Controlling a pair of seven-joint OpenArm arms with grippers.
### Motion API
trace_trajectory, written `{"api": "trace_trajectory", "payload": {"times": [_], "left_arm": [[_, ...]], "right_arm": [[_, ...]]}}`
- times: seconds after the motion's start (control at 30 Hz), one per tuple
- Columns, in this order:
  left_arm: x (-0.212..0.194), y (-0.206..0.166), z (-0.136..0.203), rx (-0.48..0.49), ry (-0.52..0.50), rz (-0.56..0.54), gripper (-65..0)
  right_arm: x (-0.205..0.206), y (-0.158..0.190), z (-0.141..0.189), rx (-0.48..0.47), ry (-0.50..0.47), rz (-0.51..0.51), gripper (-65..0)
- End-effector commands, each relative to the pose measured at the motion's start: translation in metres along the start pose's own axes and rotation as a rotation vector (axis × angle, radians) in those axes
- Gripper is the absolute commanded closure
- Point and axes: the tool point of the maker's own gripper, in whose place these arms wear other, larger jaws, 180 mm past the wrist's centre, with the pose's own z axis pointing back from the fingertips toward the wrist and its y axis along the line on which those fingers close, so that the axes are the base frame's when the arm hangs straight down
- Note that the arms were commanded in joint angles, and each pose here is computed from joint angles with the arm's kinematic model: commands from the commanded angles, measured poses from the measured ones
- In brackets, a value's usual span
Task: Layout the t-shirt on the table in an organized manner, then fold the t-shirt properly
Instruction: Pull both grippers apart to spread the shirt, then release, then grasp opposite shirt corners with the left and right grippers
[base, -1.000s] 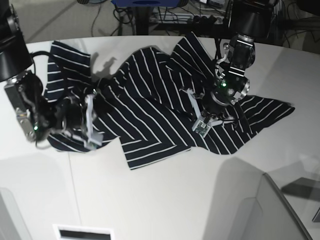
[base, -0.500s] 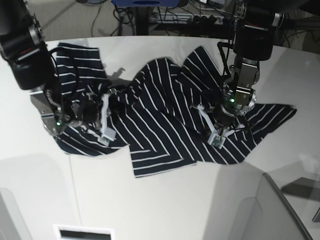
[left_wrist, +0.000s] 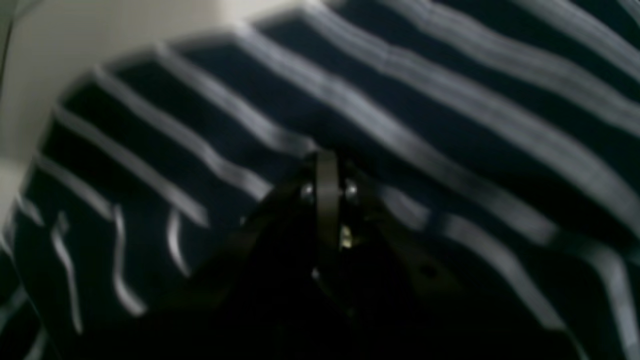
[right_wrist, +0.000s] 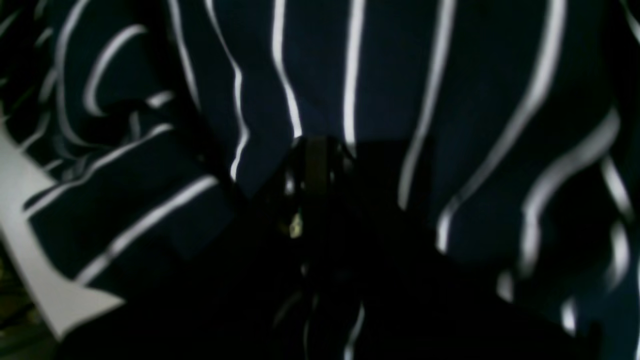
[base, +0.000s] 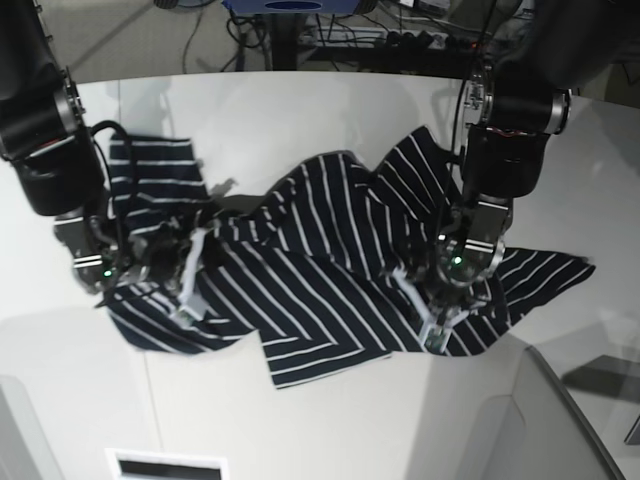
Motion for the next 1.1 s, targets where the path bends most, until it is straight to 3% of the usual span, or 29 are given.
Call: {"api": "trace_trajectory", "payload": {"times": [0.0, 0.2, 0.33, 0.43, 0.6, 0.63, 0.7, 0.77, 1.07], "left_arm": [[0.037, 0.011, 0.001, 0.023, -0.083, -0.006, 0.0], [0.058, -0.005, 0.045, 0.019, -0.107, -0.078, 0.0], [0.044, 0.007, 0.102, 0.083, -0.090, -0.058, 0.0], [0.023, 0.007, 0.143, 0.066, -0.050, -0.026, 0.0], [-0.038, 0.030, 0.195, 0.039, 0.067, 0.188, 0.0], [-0.050, 0.035, 0.203, 0.044, 0.079, 0.244, -3.6], [-0.068, 0.041, 0.217, 0.053, 0.092, 0.323, -18.6], [-0.079, 0.036, 0.225, 0.037, 0.096, 0.381, -26.7], [-0.128, 0.002, 0.224, -0.093, 0.134, 0.710, -28.3]], "right_arm": [[0.015, -0.021, 0.015, -0.058, -0.033, -0.003, 0.0], [0.032, -0.043, 0.079, -0.186, -0.201, -0.054, 0.0], [0.016, -0.027, 0.124, -0.279, -0.259, 0.001, -0.2], [-0.007, -0.007, 0.150, -0.325, -0.272, 0.034, -0.2], [-0.056, 0.007, 0.175, -0.384, -0.245, -0.029, -0.3], [-0.065, 0.006, 0.180, -0.403, -0.247, -0.059, -0.8], [-0.079, 0.004, 0.185, -0.428, -0.247, -0.114, -4.5], [-0.092, 0.003, 0.190, -0.447, -0.240, -0.151, -9.0], [-0.114, 0.005, 0.191, -0.452, -0.197, -0.184, -24.3]]}}
